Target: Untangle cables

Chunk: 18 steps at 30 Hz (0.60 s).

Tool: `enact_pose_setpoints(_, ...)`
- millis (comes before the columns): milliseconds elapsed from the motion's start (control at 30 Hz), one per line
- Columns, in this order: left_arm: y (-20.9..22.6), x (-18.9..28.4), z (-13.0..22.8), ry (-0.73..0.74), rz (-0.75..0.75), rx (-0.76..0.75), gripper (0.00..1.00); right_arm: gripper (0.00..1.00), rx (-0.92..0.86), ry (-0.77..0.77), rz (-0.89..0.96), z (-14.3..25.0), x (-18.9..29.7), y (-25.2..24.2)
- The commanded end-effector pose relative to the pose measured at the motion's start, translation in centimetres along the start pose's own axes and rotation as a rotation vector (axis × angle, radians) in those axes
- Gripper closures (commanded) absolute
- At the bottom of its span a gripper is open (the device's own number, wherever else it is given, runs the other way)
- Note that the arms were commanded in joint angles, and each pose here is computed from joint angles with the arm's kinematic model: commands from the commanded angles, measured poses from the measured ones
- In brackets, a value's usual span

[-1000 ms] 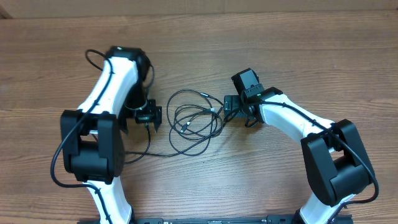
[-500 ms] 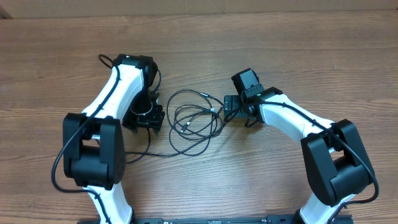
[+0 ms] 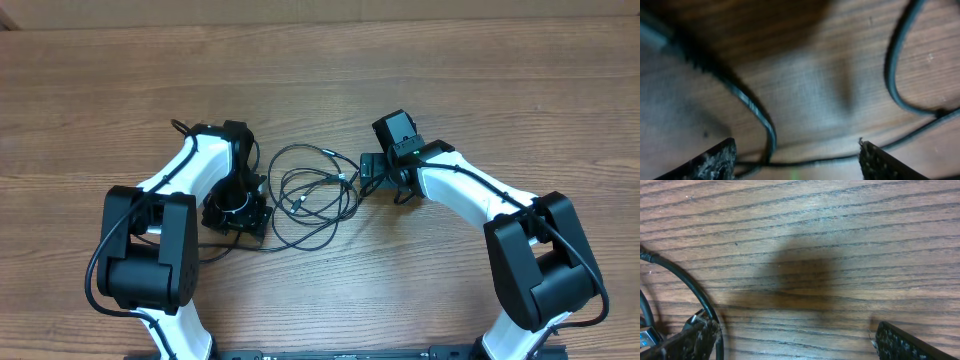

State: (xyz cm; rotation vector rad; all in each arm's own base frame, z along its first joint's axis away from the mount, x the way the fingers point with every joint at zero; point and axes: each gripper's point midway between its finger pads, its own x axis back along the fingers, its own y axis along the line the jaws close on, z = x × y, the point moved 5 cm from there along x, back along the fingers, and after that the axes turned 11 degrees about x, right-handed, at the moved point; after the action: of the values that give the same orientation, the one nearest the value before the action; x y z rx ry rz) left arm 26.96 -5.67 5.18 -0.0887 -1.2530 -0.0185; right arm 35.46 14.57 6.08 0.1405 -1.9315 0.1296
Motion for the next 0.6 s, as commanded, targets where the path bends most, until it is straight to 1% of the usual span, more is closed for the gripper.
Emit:
enact_pose_setpoints(0, 0.0, -1.1, 0.4, -0.004, 0.010, -0.025, 0.18, 0.00, -0.005, 0.003, -0.003, 0.2, -0.2, 0.0)
enact_pose_setpoints(200, 0.3, -4.4, 0.8, -0.038, 0.009, -0.028, 0.16, 0.00, -0.005, 0.002, -0.003, 0.1, -0.2, 0.0)
enact_pose_setpoints(333, 0.4, -5.1, 1.0, -0.042, 0.009, -0.028, 0.17, 0.00, -0.005, 0.002, -0.003, 0.1, -0.2, 0.0)
enact_pose_setpoints(367, 0.4, -5.1, 0.9, -0.043, 0.009, -0.028, 0.09, 0.00, -0.005, 0.001, -0.004, 0.1, -0.2, 0.0)
enact_pose_setpoints(400, 0.4, -5.1, 0.9, -0.043, 0.010, -0.028, 0.05, 0.00, -0.005, 0.000, -0.004, 0.1, -0.2, 0.0)
enact_pose_setpoints(500, 0.4, -5.0, 0.5, -0.065, 0.010, -0.031, 0.03, 0.00, -0.006, -0.004, -0.005, 0.0, -0.2, 0.0)
enact_pose_setpoints(533, 0.4, -5.0, 0.3, -0.074, 0.003, -0.035, 0.00, 0.00, -0.006, -0.004, -0.005, 0.0, -0.2, 0.0)
enact_pose_setpoints(567, 0.7, -5.0, 0.2, -0.083, -0.018, -0.035, 0.00, 0.00, -0.006, -0.004, -0.005, 0.0, -0.2, 0.0)
